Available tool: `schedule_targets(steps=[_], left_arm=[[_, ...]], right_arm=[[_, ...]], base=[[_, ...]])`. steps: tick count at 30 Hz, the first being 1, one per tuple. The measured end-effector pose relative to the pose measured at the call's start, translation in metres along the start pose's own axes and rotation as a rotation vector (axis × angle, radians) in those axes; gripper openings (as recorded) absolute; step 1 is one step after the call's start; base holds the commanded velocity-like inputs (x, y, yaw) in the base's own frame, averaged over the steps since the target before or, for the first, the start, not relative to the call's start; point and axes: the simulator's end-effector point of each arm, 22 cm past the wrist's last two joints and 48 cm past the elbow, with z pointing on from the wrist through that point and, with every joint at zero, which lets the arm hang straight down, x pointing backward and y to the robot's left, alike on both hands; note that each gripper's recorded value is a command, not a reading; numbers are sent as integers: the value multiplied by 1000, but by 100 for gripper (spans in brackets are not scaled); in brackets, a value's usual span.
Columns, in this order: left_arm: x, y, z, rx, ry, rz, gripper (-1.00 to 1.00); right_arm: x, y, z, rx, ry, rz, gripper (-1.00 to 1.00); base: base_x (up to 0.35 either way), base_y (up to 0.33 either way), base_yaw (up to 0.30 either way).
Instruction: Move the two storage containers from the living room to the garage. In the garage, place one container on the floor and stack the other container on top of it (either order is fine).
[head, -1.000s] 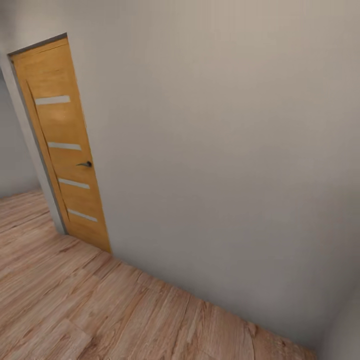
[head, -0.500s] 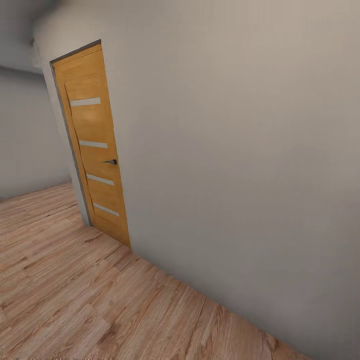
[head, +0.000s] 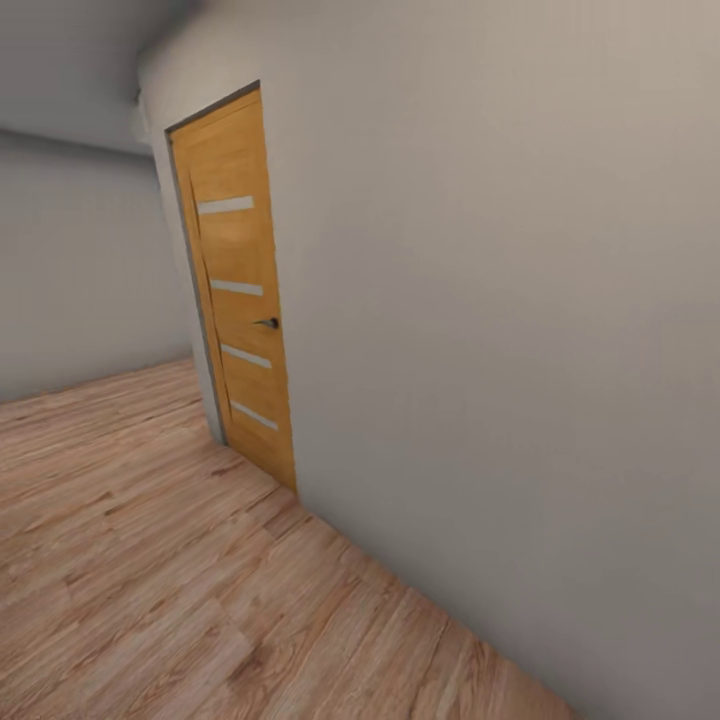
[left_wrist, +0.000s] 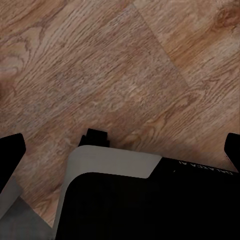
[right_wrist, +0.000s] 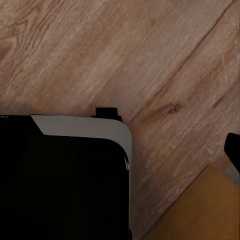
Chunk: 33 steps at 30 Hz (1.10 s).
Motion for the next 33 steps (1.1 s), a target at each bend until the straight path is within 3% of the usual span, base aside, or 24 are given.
schedule_targets(steps=[33], left_arm=[[0,0,0,0,0,0,100]], right_arm=[[0,-1,0,1,0,-2,100]], base=[[249,0,270]])
